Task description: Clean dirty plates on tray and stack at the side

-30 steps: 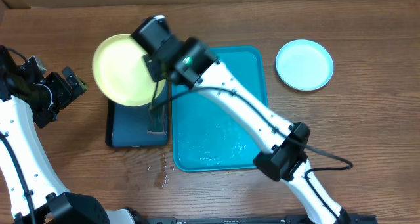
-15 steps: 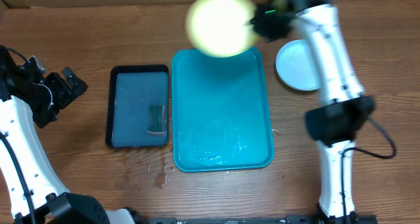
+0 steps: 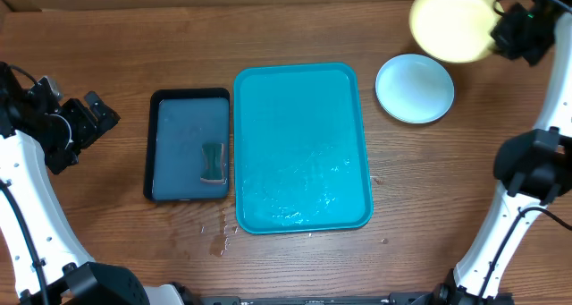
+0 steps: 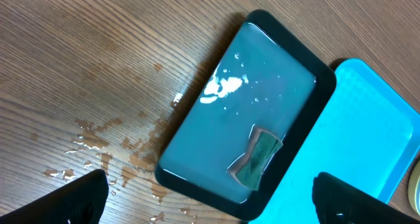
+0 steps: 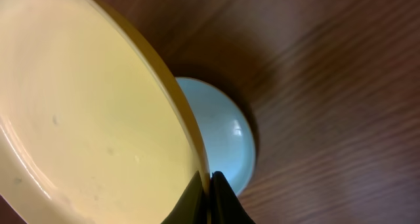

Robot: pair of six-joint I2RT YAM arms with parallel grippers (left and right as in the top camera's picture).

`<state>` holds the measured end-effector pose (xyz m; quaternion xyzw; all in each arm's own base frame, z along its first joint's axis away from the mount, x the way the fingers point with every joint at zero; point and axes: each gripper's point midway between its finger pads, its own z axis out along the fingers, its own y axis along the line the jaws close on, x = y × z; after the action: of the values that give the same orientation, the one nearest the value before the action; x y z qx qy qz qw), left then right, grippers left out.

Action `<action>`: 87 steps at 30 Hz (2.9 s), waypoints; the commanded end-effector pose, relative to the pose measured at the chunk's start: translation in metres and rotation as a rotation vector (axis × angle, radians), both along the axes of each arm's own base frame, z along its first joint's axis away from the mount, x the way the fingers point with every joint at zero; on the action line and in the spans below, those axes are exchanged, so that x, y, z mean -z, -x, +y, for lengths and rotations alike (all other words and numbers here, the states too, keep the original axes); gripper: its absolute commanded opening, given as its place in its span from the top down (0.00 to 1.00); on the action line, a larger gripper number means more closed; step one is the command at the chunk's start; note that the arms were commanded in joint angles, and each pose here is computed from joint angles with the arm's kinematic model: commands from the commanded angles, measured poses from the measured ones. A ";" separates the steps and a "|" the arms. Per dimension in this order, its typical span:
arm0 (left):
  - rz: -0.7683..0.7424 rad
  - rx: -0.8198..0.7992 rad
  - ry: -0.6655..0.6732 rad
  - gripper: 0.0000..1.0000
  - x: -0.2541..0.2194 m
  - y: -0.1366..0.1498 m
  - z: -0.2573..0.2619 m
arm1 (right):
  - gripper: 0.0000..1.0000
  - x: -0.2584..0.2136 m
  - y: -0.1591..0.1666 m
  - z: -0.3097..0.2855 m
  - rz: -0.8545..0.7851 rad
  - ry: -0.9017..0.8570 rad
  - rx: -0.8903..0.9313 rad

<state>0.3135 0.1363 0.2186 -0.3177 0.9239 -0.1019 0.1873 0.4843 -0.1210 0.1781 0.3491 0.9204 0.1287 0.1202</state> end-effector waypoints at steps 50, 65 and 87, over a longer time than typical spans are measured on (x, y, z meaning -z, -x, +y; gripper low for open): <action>-0.006 -0.010 0.005 0.00 -0.002 -0.002 0.001 | 0.47 0.040 0.070 0.117 0.207 -0.286 -0.418; -0.006 -0.010 0.005 0.00 -0.002 -0.002 0.001 | 0.55 0.078 0.109 0.207 0.406 -0.084 -0.670; -0.006 -0.010 0.005 0.00 -0.002 -0.002 0.001 | 0.63 0.150 0.142 0.239 0.467 -0.086 -0.792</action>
<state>0.3137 0.1364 0.2187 -0.3176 0.9239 -0.1018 0.1878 0.3469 0.1070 0.0263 0.0258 0.9783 0.1181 -0.1683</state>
